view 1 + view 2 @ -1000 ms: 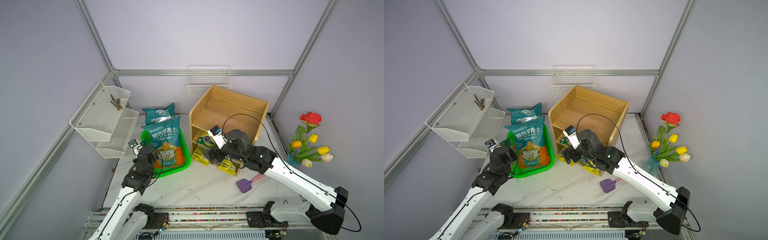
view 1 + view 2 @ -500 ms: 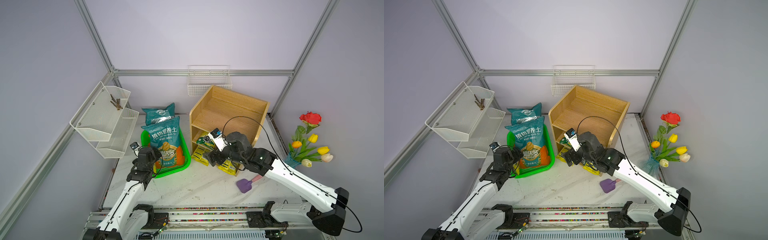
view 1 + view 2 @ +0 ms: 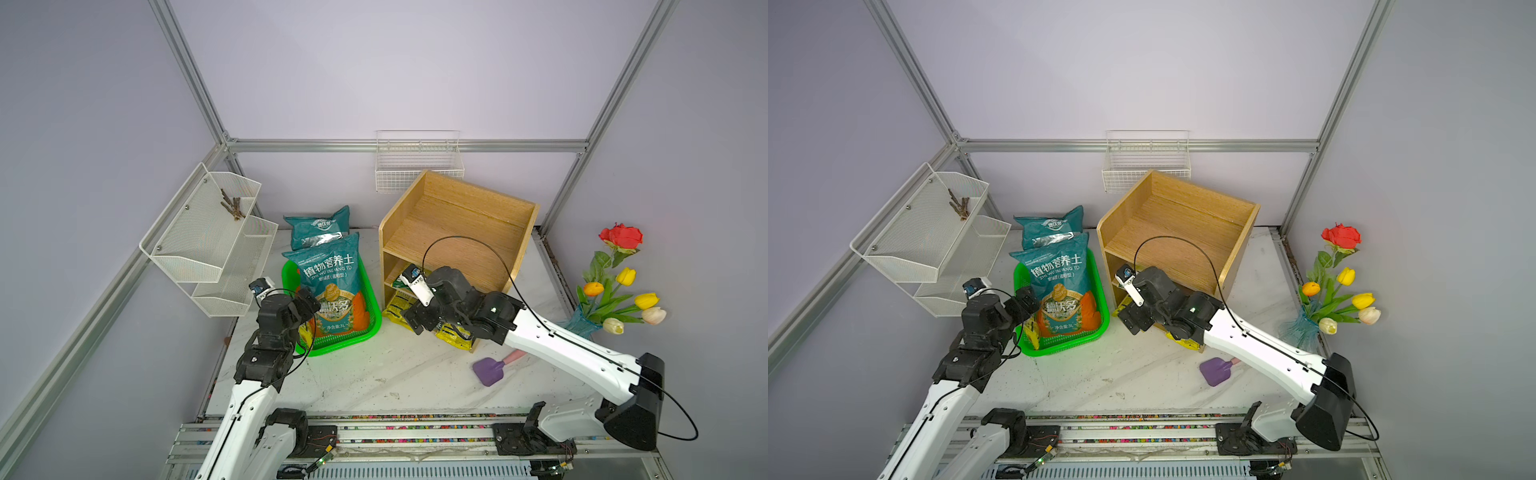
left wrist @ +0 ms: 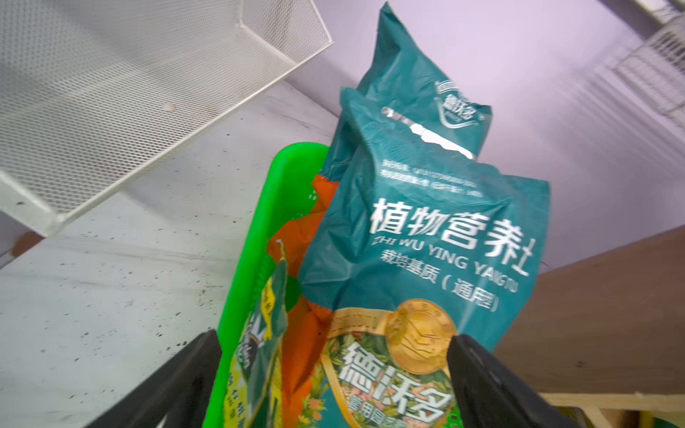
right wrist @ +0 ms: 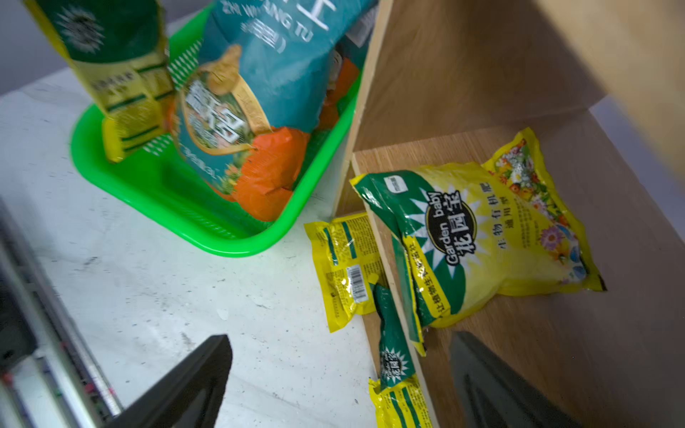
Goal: Take down the fertilizer bag from the shelf
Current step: Pick up the fertilizer bag from the shelf.
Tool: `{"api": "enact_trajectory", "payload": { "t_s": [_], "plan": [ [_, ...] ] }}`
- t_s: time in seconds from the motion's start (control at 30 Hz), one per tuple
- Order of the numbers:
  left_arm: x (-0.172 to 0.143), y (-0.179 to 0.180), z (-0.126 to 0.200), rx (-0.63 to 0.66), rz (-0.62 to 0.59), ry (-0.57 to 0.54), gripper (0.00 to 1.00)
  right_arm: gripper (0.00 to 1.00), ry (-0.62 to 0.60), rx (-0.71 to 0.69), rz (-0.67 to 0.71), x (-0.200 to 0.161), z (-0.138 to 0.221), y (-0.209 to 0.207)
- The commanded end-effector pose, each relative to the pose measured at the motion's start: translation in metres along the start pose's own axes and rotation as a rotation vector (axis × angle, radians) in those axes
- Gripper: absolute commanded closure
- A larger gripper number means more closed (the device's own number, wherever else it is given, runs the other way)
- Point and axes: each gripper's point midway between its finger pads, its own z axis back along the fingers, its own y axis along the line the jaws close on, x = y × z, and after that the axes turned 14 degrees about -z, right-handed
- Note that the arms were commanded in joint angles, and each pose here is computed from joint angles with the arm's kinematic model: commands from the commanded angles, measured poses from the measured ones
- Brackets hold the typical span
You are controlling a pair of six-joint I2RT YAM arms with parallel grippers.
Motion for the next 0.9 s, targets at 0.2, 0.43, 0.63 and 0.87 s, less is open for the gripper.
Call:
{"api": "enact_trajectory", "payload": {
  "t_s": [0.2,0.43,0.63,0.87],
  "plan": [
    [0.04,-0.045,0.017,-0.227,0.075,-0.04,0.0,0.02,-0.038,-0.353,0.083,0.022,-0.041,-0.042],
    [0.039,-0.046,0.017,-0.237,0.084,-0.037,0.0,0.02,-0.051,-0.417,0.116,0.018,-0.055,-0.048],
    [0.049,-0.046,0.025,-0.236,0.088,-0.072,0.0,0.03,-0.063,-0.422,0.135,0.009,-0.065,-0.049],
    [0.06,-0.044,0.036,-0.228,0.069,-0.106,0.0,0.38,-0.015,-0.383,0.134,-0.006,-0.079,-0.042]
  ]
}}
